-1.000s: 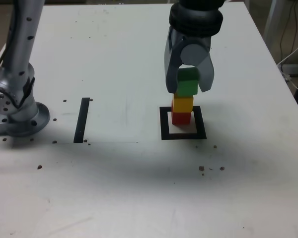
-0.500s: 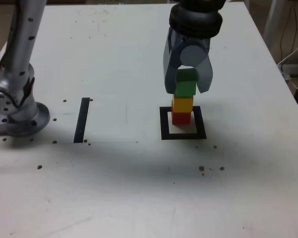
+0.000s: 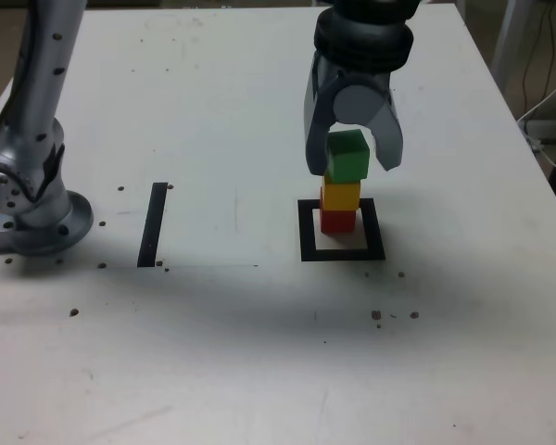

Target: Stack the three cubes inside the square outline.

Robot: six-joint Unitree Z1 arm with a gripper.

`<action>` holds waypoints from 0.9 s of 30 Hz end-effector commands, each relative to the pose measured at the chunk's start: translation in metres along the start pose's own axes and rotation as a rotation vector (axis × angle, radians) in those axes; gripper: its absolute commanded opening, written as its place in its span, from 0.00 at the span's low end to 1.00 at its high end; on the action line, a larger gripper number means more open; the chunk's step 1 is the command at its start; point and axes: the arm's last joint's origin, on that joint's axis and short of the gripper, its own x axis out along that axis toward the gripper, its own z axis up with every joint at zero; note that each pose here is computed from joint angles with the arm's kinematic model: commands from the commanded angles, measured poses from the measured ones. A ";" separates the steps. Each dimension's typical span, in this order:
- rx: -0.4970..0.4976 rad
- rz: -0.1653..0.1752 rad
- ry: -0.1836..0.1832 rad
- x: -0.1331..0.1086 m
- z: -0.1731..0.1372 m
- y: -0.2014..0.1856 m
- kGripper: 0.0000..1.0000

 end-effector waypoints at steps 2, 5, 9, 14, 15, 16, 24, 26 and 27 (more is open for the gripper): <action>0.000 -0.001 0.006 0.001 0.000 0.001 0.99; 0.000 0.008 -0.006 -0.003 -0.002 0.002 0.99; -0.001 0.040 -0.044 -0.017 -0.015 0.004 1.00; -0.006 0.065 -0.059 -0.032 -0.041 0.006 1.00; -0.007 0.068 -0.055 -0.034 -0.047 0.007 1.00; -0.009 0.070 -0.050 -0.035 -0.053 0.007 1.00; -0.035 0.094 0.032 -0.023 -0.108 0.009 1.00; -0.046 0.099 0.052 -0.018 -0.124 0.010 1.00; -0.054 0.101 0.063 -0.015 -0.135 0.010 1.00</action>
